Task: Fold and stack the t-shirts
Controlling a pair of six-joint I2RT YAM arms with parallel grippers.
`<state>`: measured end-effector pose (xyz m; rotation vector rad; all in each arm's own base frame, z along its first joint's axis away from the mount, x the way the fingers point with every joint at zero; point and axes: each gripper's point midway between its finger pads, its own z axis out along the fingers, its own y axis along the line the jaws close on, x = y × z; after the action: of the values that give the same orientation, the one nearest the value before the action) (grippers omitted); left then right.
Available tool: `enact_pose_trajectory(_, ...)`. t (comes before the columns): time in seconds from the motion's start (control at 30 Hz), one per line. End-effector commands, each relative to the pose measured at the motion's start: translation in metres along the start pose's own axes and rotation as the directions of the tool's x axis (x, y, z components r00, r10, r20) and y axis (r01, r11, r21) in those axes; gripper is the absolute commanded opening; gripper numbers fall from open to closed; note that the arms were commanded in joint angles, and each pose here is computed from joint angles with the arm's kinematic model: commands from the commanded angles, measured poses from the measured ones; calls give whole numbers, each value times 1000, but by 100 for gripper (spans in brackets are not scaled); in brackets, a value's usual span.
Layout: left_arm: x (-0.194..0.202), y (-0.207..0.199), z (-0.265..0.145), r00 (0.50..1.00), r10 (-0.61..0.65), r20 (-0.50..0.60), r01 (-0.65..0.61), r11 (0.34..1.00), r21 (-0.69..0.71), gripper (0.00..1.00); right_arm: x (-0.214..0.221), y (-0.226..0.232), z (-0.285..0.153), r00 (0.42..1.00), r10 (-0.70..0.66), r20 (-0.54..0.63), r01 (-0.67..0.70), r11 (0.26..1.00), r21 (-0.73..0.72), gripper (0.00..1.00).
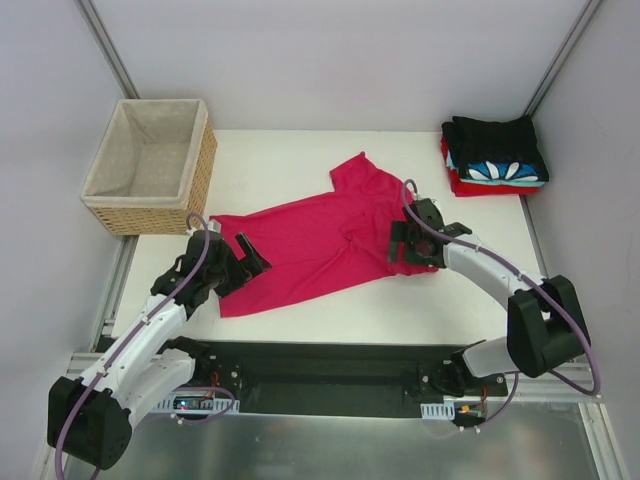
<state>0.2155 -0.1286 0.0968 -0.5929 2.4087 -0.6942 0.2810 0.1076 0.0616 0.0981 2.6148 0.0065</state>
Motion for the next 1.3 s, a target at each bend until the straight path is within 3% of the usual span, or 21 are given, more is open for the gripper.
enact_pose_trajectory(0.0, 6, -11, -3, 999, -25, -24, 26, 999, 45, 99, -4, 6, 4, 999, 31, 11, -31, 999, -21, 97)
enact_pose_trajectory(0.3, 39, 3, 26, 992, -43, -121, 48, 998, 35, 99, 2, 6, 7, 999, 35, -3, -35, 999, -30, 97)
enact_pose_trajectory(0.73, 58, 38, 41, 990, -58, -131, 51, 997, -53, 99, -22, 23, -19, 997, 57, 57, -49, 990, -129, 96)
enact_pose_trajectory(1.03, 56, 35, 39, 991, -55, -123, 50, 998, -38, 99, -8, 31, 10, 997, 76, -13, -77, 987, -139, 97)
enact_pose_trajectory(1.27, 54, 32, 33, 992, -50, -113, 48, 999, -26, 99, -12, 10, 31, 996, 86, -38, -88, 993, -73, 97)
